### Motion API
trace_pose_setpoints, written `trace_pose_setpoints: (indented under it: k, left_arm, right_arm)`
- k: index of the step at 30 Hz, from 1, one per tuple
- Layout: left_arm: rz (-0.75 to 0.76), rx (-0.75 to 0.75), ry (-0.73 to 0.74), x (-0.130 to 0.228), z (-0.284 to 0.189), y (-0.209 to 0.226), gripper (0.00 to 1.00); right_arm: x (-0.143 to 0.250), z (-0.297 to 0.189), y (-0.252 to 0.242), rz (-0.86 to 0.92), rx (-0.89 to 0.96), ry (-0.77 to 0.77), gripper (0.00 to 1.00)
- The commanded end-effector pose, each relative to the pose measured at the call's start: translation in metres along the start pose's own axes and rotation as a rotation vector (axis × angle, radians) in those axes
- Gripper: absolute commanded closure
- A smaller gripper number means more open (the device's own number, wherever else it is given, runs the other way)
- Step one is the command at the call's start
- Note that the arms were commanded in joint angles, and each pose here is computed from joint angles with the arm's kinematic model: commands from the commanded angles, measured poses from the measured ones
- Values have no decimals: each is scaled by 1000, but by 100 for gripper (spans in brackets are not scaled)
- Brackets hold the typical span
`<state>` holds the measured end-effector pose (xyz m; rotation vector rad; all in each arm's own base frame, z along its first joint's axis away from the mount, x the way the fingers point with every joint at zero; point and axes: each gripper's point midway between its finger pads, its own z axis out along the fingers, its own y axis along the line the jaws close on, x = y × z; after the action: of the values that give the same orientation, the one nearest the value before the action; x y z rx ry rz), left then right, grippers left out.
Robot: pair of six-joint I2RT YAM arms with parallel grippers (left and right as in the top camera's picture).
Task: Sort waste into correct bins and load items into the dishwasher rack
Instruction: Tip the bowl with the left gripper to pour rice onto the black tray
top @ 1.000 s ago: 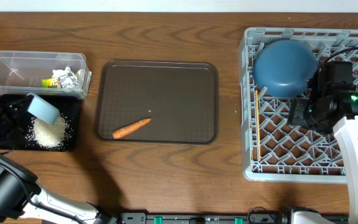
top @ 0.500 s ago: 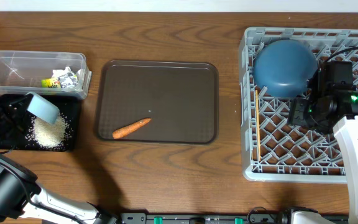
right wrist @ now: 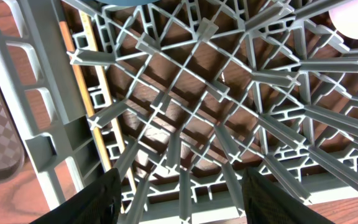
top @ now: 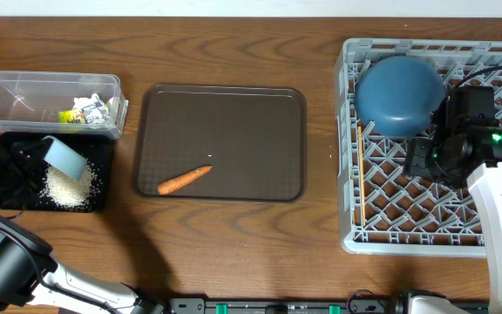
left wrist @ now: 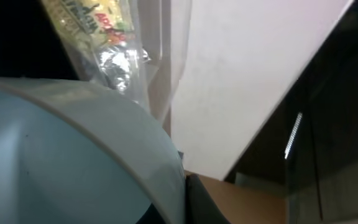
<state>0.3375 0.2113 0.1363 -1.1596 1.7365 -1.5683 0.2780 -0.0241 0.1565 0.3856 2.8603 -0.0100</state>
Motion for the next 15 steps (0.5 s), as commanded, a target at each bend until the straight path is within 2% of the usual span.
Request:
trace_pose_setpoints:
  k: [1,4,9,15]
  left_arm:
    - [120,111,27,7,0,-23,94]
    - [4,-19,1,2,1,-1,94]
    - [92,123,45,14,3,-33,94]
    - [201,115,85,43,13,-71,94]
  right_arm:
    - [2,2,-6,-2,13,11,39]
    - [2,2,-6,-2,14,11,38]
    - [2,2,-6,-2,14,11,38]
    - [2,2,-6,-2,13,11,38]
